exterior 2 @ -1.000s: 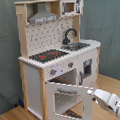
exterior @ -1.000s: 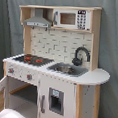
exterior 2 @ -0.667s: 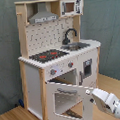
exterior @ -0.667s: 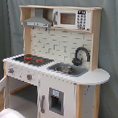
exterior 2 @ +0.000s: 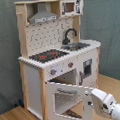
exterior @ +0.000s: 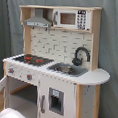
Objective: Play with the kitchen
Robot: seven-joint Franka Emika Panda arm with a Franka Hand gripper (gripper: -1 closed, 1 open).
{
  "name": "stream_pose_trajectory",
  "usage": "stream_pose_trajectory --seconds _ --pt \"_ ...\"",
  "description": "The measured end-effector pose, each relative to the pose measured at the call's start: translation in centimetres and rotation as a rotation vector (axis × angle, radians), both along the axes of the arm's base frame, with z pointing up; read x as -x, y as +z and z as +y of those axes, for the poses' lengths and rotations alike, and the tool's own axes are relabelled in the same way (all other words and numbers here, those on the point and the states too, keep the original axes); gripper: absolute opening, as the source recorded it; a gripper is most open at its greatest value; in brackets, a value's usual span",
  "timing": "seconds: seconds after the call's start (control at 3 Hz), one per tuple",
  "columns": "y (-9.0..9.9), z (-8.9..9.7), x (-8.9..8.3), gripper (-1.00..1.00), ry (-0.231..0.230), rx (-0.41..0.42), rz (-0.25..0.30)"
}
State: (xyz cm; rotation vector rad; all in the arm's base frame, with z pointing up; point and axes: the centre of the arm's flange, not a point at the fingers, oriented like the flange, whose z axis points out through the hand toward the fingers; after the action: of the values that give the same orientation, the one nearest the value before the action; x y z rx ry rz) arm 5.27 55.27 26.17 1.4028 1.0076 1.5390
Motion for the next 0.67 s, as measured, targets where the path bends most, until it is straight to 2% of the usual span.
stream_pose_trajectory --seconds 0.67 --pt "-2.5 -1.8 -2.3 1.00 -0.050 -0.168 0.005"
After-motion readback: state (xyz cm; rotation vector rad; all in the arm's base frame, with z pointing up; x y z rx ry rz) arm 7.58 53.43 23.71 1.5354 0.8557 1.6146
